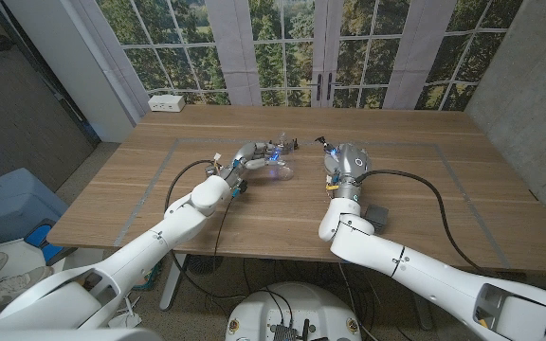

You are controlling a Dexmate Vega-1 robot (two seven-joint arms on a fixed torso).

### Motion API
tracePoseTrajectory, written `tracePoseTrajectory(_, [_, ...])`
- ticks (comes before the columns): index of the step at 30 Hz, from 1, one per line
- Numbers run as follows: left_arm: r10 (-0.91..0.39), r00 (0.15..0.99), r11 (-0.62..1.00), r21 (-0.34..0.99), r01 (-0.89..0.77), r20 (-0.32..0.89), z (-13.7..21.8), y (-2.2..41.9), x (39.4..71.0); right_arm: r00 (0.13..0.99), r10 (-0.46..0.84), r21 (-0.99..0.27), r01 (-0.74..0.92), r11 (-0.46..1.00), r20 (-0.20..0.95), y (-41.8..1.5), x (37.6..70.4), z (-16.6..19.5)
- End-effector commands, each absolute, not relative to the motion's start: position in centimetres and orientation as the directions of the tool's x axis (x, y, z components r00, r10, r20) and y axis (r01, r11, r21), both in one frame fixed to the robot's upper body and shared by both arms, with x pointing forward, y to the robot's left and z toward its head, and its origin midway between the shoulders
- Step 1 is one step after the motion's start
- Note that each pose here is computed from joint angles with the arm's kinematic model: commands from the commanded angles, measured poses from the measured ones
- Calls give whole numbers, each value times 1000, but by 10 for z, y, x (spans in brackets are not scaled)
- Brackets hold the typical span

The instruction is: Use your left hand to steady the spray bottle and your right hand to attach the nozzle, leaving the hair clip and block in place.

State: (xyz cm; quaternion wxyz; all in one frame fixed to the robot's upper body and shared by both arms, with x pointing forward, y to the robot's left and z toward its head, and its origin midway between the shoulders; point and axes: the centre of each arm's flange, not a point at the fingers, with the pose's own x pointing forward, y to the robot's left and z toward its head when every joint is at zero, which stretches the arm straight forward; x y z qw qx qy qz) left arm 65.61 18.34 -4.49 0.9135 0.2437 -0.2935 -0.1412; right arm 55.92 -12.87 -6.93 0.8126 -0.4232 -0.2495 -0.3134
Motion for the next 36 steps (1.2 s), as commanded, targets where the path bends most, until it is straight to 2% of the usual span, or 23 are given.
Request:
tracePoseTrajectory(1, [-409,786,835,537,118,463,-43,179,656,645,-384,-329,709,624,661,-150,563,-72])
tracePoseTrajectory(9, [-410,787,833,540,117,462,-43,177,655,635,-408,-203,669,715,656,-155,564,-70])
tracePoseTrajectory(20, [-417,785,828,547,121,458,-43,173,655,651,-372,-70,548,833,662,-153,566,-61])
tracePoseTrajectory(36, [-426,783,819,561,122,453,-43,168,650,627,-339,77,406,911,702,-148,567,-58])
